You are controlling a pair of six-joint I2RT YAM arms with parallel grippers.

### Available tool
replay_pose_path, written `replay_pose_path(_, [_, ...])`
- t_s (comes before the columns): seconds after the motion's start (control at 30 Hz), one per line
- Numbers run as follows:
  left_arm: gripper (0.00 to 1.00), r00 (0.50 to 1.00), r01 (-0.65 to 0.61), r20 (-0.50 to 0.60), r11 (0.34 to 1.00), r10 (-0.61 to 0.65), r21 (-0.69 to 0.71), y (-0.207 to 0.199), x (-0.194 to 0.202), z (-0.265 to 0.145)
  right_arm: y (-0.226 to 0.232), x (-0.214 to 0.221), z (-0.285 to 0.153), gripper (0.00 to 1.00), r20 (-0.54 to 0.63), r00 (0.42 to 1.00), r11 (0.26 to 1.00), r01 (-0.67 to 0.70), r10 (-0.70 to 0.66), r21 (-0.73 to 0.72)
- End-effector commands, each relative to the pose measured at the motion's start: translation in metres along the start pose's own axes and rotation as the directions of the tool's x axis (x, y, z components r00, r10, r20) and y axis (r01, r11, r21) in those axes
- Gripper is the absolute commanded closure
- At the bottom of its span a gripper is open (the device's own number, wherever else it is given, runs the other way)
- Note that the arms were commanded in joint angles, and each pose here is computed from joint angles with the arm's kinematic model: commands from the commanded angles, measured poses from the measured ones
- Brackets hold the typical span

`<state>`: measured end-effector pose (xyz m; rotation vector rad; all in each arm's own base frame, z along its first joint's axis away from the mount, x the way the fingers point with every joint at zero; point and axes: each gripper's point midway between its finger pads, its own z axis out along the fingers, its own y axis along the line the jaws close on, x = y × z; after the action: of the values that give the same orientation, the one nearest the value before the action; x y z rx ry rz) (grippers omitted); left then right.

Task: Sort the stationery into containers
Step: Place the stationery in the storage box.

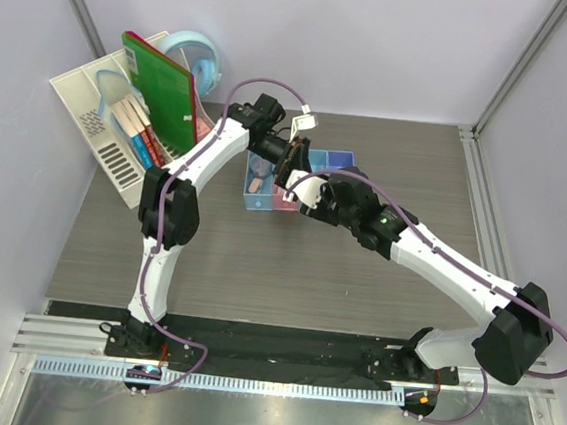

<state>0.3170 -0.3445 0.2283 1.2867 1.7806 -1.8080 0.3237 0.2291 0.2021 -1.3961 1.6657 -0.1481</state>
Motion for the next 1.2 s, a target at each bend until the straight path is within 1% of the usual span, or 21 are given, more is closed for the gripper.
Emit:
replay_pose_path(0.0, [0.25, 0.999, -0.04, 0.022, 0.999, 0.039, 0.036, -0.023, -0.013, -0.001, -0.034, -0.032, -0.011, 0.63, 0.083, 0.996, 0.994, -0.016, 0.007, 0.104])
replay_pose_path(0.1, [0.35, 0.999, -0.032, 0.021, 0.999, 0.031, 0.04, -0.024, -0.012, 0.0, -0.036, -0.034, -0.013, 0.63, 0.087, 0.996, 0.994, -0.014, 0.005, 0.109])
replay_pose_path(0.2, [0.4, 0.999, -0.032, 0.02, 0.999, 0.032, 0.043, -0.024, -0.012, 0.001, -0.036, -0.034, -0.012, 0.63, 0.086, 0.996, 0.994, -0.016, 0.006, 0.108])
replay_pose_path(0.23, [0.47, 0.999, -0.035, 0.021, 0.998, 0.035, 0.043, -0.025, -0.012, 0.0, -0.035, -0.034, -0.011, 0.63, 0.083, 0.997, 0.994, -0.015, 0.006, 0.106])
replay_pose_path(0.3, [0.51, 0.999, -0.037, 0.022, 0.998, 0.036, 0.044, -0.025, -0.013, 0.0, -0.035, -0.034, -0.01, 0.63, 0.085, 0.996, 0.994, -0.018, 0.009, 0.107])
replay_pose_path(0.37, [0.58, 0.999, -0.042, 0.023, 0.998, 0.041, 0.043, -0.025, -0.014, 0.0, -0.034, -0.034, -0.009, 0.63, 0.086, 0.996, 0.994, -0.019, 0.01, 0.103])
replay_pose_path(0.4, [0.65, 0.999, -0.042, 0.022, 0.998, 0.041, 0.045, -0.025, -0.013, 0.001, -0.035, -0.035, -0.008, 0.63, 0.087, 0.996, 0.994, -0.02, 0.011, 0.104])
replay_pose_path(0.47, [0.73, 0.999, -0.04, 0.023, 0.998, 0.039, 0.046, -0.025, -0.014, 0.001, -0.035, -0.034, -0.008, 0.62, 0.086, 0.996, 0.994, -0.02, 0.011, 0.106])
replay_pose_path(0.5, [0.82, 0.999, -0.04, 0.022, 0.998, 0.039, 0.045, -0.024, -0.013, 0.001, -0.034, -0.034, -0.007, 0.61, 0.085, 0.996, 0.994, -0.018, 0.009, 0.105])
replay_pose_path(0.57, [0.92, 0.999, -0.04, 0.02, 0.998, 0.039, 0.042, -0.024, -0.013, 0.001, -0.035, -0.034, -0.006, 0.58, 0.081, 0.997, 0.994, -0.019, 0.01, 0.111])
replay_pose_path(0.6, [1.0, 0.999, -0.04, 0.019, 0.998, 0.039, 0.041, -0.023, -0.012, 0.001, -0.034, -0.032, -0.005, 0.58, 0.077, 0.997, 0.994, -0.018, 0.009, 0.111])
replay_pose_path(0.67, [1.0, 0.999, -0.042, 0.019, 0.998, 0.041, 0.041, -0.024, -0.013, 0.001, -0.035, -0.032, -0.003, 0.56, 0.076, 0.997, 0.993, -0.019, 0.01, 0.117])
replay_pose_path(0.73, [1.0, 0.999, -0.039, 0.018, 0.998, 0.038, 0.04, -0.023, -0.012, 0.001, -0.036, -0.032, -0.002, 0.5, 0.071, 0.997, 0.992, -0.023, 0.014, 0.122])
replay_pose_path(0.77, [1.0, 0.999, -0.037, 0.017, 0.999, 0.036, 0.038, -0.022, -0.011, 0.001, -0.038, -0.031, -0.001, 0.41, 0.066, 0.998, 0.991, -0.025, 0.017, 0.133])
replay_pose_path(0.8, [1.0, 0.999, -0.039, 0.018, 0.999, 0.038, 0.038, -0.023, -0.012, 0.001, -0.039, -0.031, -0.001, 0.37, 0.063, 0.998, 0.99, -0.029, 0.021, 0.139])
replay_pose_path(0.83, [1.0, 0.999, -0.037, 0.013, 0.999, 0.037, 0.031, -0.02, -0.01, 0.001, -0.039, -0.03, 0.0, 0.25, 0.059, 0.998, 0.989, -0.034, 0.026, 0.142])
replay_pose_path(0.9, [1.0, 0.999, -0.038, 0.006, 0.999, 0.038, 0.018, -0.018, -0.01, 0.001, -0.041, -0.032, -0.002, 0.17, 0.071, 0.997, 0.988, -0.045, 0.035, 0.151])
replay_pose_path(0.93, [1.0, 0.999, -0.035, -0.002, 0.999, 0.035, 0.001, -0.014, -0.008, 0.0, -0.041, -0.032, -0.004, 0.1, 0.076, 0.996, 0.987, -0.06, 0.049, 0.152])
replay_pose_path(1.03, [1.0, 0.999, -0.035, -0.009, 0.999, 0.034, -0.023, -0.009, -0.007, -0.001, -0.046, -0.037, -0.011, 0.02, 0.103, 0.992, 0.982, -0.088, 0.071, 0.166])
replay_pose_path(1.13, [1.0, 1.0, -0.022, -0.005, 0.998, 0.022, -0.065, 0.001, -0.011, -0.006, -0.053, -0.04, -0.02, 0.0, 0.124, 0.987, 0.975, -0.122, 0.101, 0.183])
replay_pose_path(1.17, [1.0, 0.999, -0.043, -0.007, 0.995, 0.043, -0.094, 0.009, -0.014, -0.007, -0.054, -0.04, -0.023, 0.0, 0.133, 0.984, 0.973, -0.139, 0.115, 0.186])
